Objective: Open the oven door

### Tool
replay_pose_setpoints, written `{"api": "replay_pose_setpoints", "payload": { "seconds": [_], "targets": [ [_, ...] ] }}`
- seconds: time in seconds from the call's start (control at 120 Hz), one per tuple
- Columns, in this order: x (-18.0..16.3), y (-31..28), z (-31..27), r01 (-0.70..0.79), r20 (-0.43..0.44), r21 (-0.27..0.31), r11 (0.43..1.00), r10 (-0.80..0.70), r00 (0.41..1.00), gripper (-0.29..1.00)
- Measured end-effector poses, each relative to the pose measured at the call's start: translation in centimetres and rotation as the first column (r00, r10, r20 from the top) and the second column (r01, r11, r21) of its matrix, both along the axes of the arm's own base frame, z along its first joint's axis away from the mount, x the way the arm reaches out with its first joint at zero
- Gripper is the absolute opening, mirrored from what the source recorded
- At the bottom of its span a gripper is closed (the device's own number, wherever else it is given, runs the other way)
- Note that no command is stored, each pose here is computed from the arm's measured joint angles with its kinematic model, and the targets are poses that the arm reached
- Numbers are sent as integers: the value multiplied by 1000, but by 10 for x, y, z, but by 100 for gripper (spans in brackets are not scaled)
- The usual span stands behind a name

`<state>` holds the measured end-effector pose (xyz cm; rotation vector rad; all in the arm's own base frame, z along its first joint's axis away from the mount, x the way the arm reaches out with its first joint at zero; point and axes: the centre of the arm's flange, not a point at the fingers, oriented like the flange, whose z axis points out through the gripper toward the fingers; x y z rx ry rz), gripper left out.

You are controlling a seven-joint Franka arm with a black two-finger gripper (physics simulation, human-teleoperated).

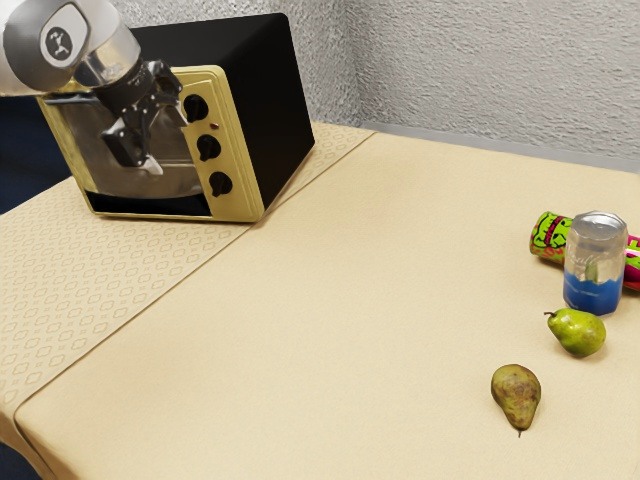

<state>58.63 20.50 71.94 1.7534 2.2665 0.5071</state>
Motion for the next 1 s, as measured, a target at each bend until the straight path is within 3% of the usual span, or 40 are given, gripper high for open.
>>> {"api": "replay_pose_setpoints", "payload": {
  "seconds": [0.208, 0.408, 0.575, 0.825, 1.0],
  "targets": [
    [-9, 105, -5, 18, 117, 92, 996, -29, 993, 70],
    [14, 133, 1, 103, 183, 220, 970, -144, 972, 70],
    [25, 153, -13, 144, 204, 281, 949, -206, 957, 70],
    [-5, 179, 4, 151, 195, 379, 913, -238, 951, 70],
    [-45, 245, -5, 101, 168, 409, 907, -184, 968, 70]
  ]
}}
